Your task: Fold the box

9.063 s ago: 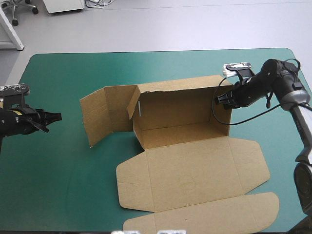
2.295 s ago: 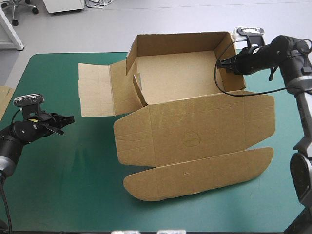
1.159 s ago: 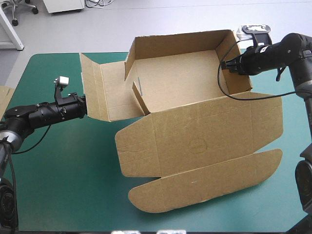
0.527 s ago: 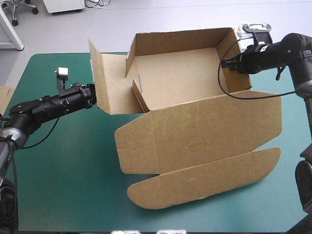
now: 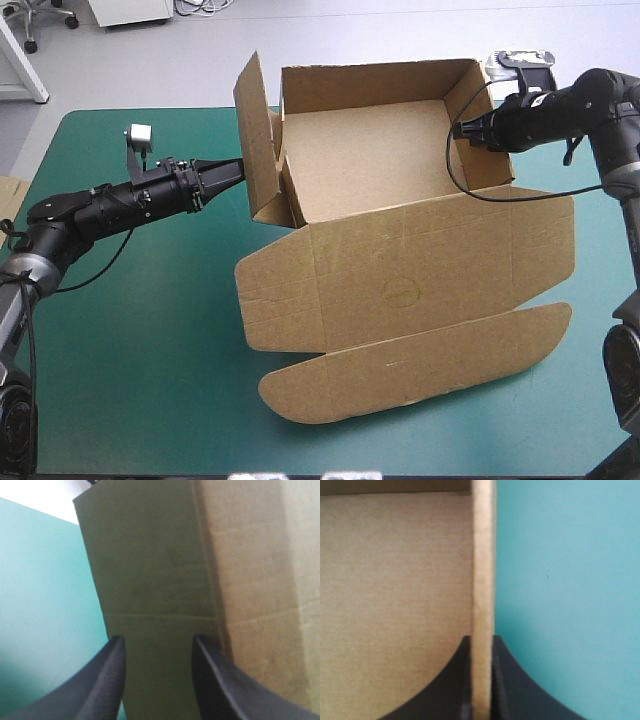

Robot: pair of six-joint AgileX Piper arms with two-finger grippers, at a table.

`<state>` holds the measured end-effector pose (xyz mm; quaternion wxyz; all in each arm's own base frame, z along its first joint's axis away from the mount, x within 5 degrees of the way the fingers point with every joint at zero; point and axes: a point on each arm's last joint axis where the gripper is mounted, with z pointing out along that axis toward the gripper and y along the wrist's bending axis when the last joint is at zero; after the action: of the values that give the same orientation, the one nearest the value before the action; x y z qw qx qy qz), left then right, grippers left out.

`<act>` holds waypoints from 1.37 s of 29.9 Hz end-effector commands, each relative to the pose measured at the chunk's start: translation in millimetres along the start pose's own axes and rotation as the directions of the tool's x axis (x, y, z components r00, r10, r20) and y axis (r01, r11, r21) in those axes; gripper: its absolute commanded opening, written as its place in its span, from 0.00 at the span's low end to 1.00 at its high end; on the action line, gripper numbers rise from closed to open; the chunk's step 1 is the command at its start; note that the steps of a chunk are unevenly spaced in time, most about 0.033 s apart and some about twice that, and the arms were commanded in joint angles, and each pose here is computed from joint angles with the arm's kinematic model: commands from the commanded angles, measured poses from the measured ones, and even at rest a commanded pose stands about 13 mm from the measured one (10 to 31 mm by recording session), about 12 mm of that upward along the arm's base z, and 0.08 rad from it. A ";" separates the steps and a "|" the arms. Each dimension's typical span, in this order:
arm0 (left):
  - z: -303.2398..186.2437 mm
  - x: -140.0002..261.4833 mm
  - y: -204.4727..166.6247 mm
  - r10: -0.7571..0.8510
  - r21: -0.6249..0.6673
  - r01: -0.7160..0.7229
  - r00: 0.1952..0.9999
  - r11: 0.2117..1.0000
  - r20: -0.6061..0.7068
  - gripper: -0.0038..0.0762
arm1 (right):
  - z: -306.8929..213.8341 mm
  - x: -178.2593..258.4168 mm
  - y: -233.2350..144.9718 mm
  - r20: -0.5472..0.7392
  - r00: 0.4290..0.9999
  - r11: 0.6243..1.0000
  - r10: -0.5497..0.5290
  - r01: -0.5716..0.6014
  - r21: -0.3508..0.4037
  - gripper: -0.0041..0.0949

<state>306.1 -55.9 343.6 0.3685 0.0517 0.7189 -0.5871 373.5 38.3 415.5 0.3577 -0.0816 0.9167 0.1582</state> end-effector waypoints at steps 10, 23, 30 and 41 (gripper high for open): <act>10.9 -7.0 -49.7 -0.028 0.251 0.023 1.000 0.968 0.015 0.52 | -29.5 -12.5 9.7 0.138 0.990 1.000 0.010 -0.007 -0.020 0.04; 36.1 -15.3 -61.1 -0.003 0.267 0.009 1.000 0.964 -0.020 0.52 | -29.4 -11.9 9.8 0.131 0.991 1.000 0.008 -0.005 -0.022 0.04; 46.2 -9.4 -55.6 0.016 0.231 0.000 0.998 0.973 -0.067 0.59 | -29.1 -9.7 8.0 0.107 0.994 1.000 0.005 -0.005 -0.002 0.04; 66.2 -16.9 -78.0 0.239 0.000 -0.244 0.951 0.970 -0.196 0.65 | -28.9 -7.1 7.1 0.078 0.997 1.000 0.001 -0.002 0.009 0.04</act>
<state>321.2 -122.8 383.3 0.3396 0.1638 0.7481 -0.5460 371.7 35.0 412.5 0.3417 -0.0783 0.9259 0.1411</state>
